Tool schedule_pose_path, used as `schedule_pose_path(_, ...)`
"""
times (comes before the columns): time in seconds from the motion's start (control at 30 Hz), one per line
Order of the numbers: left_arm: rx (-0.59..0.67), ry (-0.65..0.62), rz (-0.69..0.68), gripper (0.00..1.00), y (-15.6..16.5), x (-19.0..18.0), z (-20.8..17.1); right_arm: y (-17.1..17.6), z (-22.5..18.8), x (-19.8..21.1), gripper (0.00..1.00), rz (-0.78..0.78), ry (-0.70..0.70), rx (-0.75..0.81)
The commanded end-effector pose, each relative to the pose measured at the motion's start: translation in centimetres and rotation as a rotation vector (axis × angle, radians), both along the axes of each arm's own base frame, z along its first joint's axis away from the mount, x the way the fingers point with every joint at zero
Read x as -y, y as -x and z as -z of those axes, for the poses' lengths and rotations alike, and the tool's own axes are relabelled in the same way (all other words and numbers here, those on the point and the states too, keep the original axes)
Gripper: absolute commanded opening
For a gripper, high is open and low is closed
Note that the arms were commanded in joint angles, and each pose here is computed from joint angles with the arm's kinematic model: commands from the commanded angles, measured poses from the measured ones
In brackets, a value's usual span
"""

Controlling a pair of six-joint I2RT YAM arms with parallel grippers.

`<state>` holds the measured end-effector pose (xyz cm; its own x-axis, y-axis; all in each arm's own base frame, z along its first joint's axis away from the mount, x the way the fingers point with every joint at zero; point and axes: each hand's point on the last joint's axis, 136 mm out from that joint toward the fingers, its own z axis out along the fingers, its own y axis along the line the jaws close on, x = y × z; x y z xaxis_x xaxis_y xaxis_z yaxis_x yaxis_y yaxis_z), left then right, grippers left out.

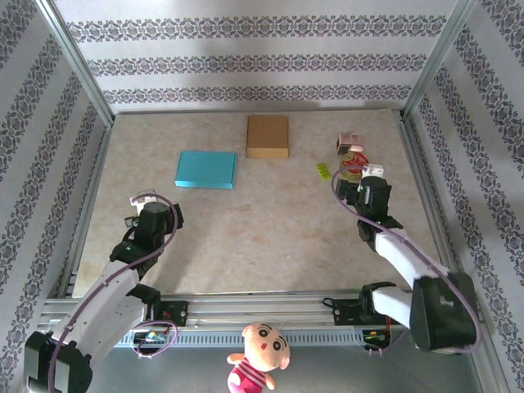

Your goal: Fold the paper box

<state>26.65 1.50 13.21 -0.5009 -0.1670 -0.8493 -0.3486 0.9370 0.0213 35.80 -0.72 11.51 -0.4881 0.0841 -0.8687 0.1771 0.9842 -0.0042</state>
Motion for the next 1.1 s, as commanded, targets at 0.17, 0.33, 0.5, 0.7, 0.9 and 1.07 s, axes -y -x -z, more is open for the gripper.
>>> schedule_pose_path(0.17,0.122,-0.215,0.068,0.99,-1.4,-0.5,-2.4,-4.7,0.3,-2.5,0.98,-0.195,0.08,0.107)
schedule_pose_path(0.33,0.194,-0.223,0.174,0.99,-1.3,0.9,-1.4,-4.2,0.1,-1.2,0.98,-0.214,-0.066,0.287)
schedule_pose_path(0.5,0.255,-0.16,0.186,0.99,-2.3,0.1,-0.4,-4.1,0.9,-1.3,0.98,-0.199,-0.036,0.233)
schedule_pose_path(0.7,0.283,-0.007,0.168,1.0,-5.9,-1.9,0.4,-3.7,0.7,-0.7,0.98,-0.106,0.056,0.234)
schedule_pose_path(0.9,0.297,0.077,0.213,1.0,-10.8,-1.9,1.2,-4.0,0.8,-0.7,0.98,-0.13,0.02,0.225)
schedule_pose_path(1.07,0.258,0.064,0.327,1.0,-12.6,-0.4,3.1,-3.9,0.8,-0.7,0.98,-0.133,0.014,0.223)
